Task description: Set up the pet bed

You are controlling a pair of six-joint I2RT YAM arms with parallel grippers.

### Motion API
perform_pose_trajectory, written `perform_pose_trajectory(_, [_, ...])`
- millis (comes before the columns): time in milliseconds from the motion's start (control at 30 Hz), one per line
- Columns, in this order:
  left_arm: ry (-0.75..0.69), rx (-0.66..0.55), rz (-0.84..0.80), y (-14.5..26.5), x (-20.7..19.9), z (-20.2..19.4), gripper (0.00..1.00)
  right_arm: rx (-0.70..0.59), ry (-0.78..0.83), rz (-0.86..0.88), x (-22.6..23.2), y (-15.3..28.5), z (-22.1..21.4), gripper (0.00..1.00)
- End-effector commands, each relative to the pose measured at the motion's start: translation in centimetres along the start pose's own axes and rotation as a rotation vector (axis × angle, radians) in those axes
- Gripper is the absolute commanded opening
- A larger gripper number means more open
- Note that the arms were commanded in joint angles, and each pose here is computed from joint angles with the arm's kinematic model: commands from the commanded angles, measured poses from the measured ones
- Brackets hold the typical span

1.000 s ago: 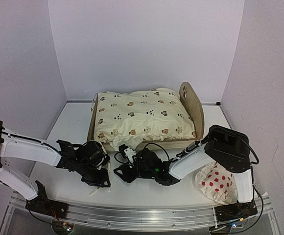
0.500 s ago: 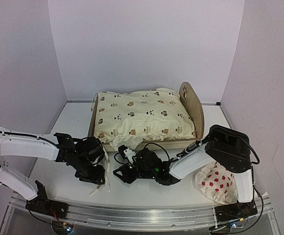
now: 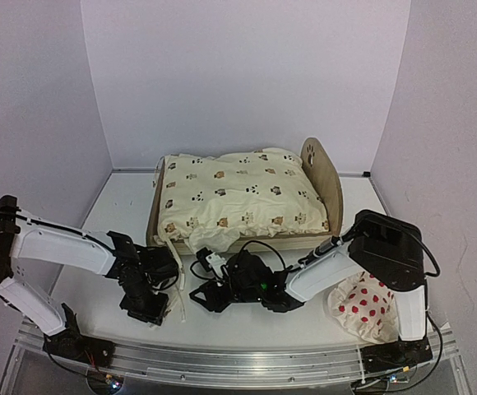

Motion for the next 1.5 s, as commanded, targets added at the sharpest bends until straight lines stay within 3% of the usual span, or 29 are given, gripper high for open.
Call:
perform_pose_trajectory(0, [-0.024,0.043,0.002,-1.1,-0.2,-0.4,0.33,-0.017,0.089,0.111,3.2,1.2,1.7,0.45])
perform_pose_trajectory(100, [-0.028,0.053,0.016,-1.5,-0.2,-0.4,0.25,0.007,0.151,0.132,4.7,1.3,1.3,0.47])
perform_pose_trajectory(233, [-0.025,0.046,0.043,-2.0,0.0,-0.4,0.01,0.047,0.214,0.1,5.9,0.8,0.4,0.49])
perform_pose_trajectory(467, [-0.007,-0.013,0.03,-1.6,-0.2,0.1,0.0,0.077,0.379,-0.081,8.1,-0.6,-0.9,0.56])
perform_pose_trajectory(967, [-0.008,-0.068,-0.073,-0.7,-0.3,-0.1,0.0,-0.017,0.368,-0.377,7.0,-3.4,-3.5,0.55])
perform_pose_trajectory(1067, [-0.012,-0.068,-0.077,-0.7,-0.4,-0.1,0.0,-0.014,0.37,-0.389,6.8,-3.6,-4.0,0.48])
perform_pose_trajectory(1200, [-0.012,-0.075,-0.085,-0.6,-0.3,-0.1,0.0,0.0,0.361,-0.396,6.6,-3.7,-4.8,0.22])
perform_pose_trajectory(1333, [-0.008,-0.088,-0.09,-0.2,-0.3,-0.1,0.0,0.02,0.352,-0.391,6.4,-3.5,-5.6,0.03])
perform_pose_trajectory(1467, [0.006,-0.112,-0.084,0.2,-0.5,0.1,0.0,0.038,0.346,-0.369,6.4,-2.7,-6.0,0.0])
Point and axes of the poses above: each gripper's point midway between its finger pads, its own y axis back along the fingers, its own x axis along the line the jaws close on, z = x × y, the point moved 10 cm from there along y, back along the fingers, and after that the axes turned 6 degrees about y, right-handed, at the moved point
